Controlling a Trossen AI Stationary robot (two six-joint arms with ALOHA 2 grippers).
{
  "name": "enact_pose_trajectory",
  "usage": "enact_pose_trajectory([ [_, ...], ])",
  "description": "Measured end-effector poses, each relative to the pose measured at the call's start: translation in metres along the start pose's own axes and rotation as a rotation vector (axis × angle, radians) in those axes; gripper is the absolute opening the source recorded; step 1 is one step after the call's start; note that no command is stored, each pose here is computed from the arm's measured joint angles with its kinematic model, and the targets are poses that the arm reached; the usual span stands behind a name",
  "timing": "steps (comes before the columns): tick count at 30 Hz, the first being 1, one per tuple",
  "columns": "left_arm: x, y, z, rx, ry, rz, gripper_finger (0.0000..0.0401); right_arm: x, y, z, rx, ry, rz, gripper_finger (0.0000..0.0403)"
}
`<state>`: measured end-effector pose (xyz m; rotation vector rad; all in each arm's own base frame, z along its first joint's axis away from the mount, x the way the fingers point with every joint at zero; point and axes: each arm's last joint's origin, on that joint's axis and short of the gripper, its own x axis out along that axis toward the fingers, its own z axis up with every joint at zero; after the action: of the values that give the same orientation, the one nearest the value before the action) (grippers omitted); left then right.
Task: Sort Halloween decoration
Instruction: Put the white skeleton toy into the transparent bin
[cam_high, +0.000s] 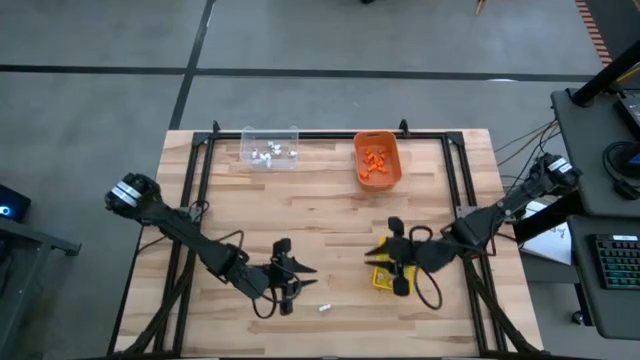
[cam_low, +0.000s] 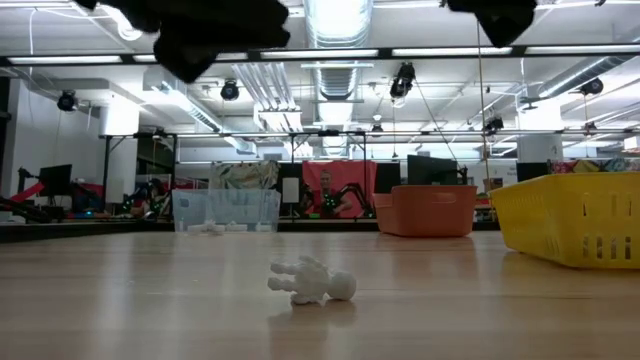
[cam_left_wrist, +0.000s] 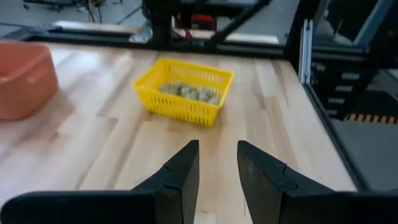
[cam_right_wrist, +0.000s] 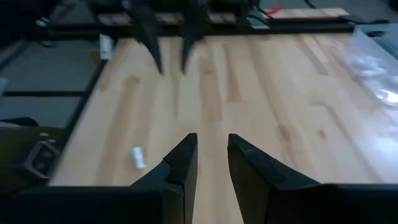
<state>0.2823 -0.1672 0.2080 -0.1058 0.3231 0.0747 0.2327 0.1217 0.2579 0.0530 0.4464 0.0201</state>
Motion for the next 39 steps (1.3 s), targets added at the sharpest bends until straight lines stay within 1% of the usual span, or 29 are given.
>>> enact_pose_trajectory([
  [3,0.010,-0.004,-0.014,0.003,0.024,-0.008,0.0091,-0.001,0.011,-0.008,-0.004,-0.017,0.027,0.0079],
  [5,0.016,-0.008,-0.024,0.011,0.053,-0.042,0.0091,0.000,0.016,-0.014,-0.008,-0.005,0.030,0.0080],
  [8,0.024,-0.012,-0.041,0.011,0.103,-0.081,0.0093,0.003,0.020,-0.018,0.005,0.009,0.030,0.0081],
  [12,0.037,-0.019,-0.059,0.017,0.159,-0.091,0.0103,0.009,0.022,-0.022,0.005,0.024,0.022,0.0076],
  [15,0.046,-0.026,-0.065,0.025,0.174,-0.091,0.0121,0.011,0.022,-0.023,0.004,0.028,0.018,0.0072],
  [22,0.070,-0.038,-0.083,0.060,0.221,-0.100,0.0184,0.012,0.022,-0.024,0.000,0.028,0.004,0.0073],
  [27,0.076,-0.039,-0.090,0.045,0.242,-0.087,0.0210,0.013,0.023,-0.024,0.000,0.029,0.004,0.0069],
  [31,0.075,-0.038,-0.091,0.019,0.257,-0.078,0.0211,0.013,0.023,-0.024,0.000,0.029,0.004,0.0069],
  [39,0.076,-0.037,-0.098,-0.028,0.275,-0.070,0.0191,0.013,0.023,-0.024,0.000,0.029,0.004,0.0068],
])
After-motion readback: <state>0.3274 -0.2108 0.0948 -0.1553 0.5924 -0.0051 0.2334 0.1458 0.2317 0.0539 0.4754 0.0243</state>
